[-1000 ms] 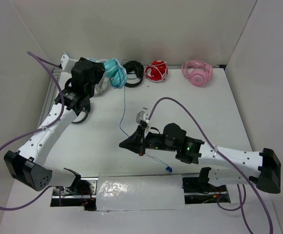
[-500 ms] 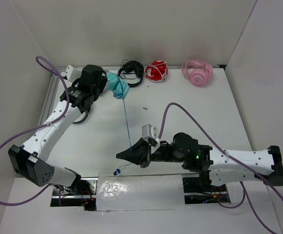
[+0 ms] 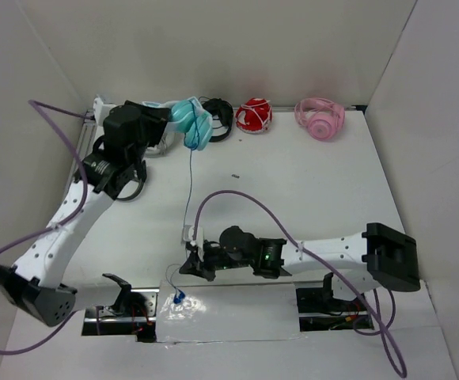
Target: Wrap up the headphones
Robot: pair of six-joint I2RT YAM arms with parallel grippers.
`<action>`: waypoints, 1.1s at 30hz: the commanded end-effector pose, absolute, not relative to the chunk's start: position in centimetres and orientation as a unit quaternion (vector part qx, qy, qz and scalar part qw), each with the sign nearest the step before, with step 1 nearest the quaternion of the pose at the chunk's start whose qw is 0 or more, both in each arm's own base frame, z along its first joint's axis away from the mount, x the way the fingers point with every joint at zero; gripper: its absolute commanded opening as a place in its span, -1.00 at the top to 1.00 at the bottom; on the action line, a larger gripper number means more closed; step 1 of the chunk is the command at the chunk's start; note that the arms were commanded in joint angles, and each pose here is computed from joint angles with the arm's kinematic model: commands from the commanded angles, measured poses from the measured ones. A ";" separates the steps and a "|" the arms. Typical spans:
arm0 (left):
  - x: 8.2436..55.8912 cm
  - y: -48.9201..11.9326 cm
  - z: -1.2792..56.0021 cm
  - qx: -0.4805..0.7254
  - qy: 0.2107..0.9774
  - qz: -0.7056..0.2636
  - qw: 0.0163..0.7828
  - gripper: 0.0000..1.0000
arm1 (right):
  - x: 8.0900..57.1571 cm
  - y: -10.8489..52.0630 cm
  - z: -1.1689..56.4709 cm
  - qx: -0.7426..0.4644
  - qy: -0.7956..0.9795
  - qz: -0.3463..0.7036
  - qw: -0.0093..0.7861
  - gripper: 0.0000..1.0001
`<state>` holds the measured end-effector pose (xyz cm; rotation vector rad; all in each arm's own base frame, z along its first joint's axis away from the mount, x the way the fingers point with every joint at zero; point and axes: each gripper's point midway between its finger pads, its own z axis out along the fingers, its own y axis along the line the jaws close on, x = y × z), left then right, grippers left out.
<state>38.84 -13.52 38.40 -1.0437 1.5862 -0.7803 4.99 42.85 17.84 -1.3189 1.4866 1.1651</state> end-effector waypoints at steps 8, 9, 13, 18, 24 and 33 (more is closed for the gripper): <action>28.6 -15.7 50.9 -0.224 0.577 -0.551 0.560 1.00 | 14.6 39.7 18.3 -0.404 0.608 0.513 0.452 1.00; 27.5 -17.0 50.5 -0.183 0.588 -0.571 0.543 1.00 | 14.9 39.7 18.3 -0.406 0.606 0.515 0.450 1.00; 23.7 -18.7 51.1 -0.068 0.588 -0.607 0.531 1.00 | 18.2 38.9 18.9 -0.390 0.616 0.498 0.469 1.00; 20.5 -20.1 50.5 0.057 0.590 -0.616 0.518 1.00 | 25.2 35.4 19.6 -0.344 0.650 0.465 0.493 1.00; 19.5 -20.4 47.7 0.109 0.618 -0.603 0.493 1.00 | 34.0 30.3 22.5 -0.259 0.700 0.388 0.541 1.00; 22.1 -19.2 39.9 0.064 0.684 -0.530 0.497 1.00 | 38.7 22.6 29.0 -0.168 0.733 0.271 0.601 1.00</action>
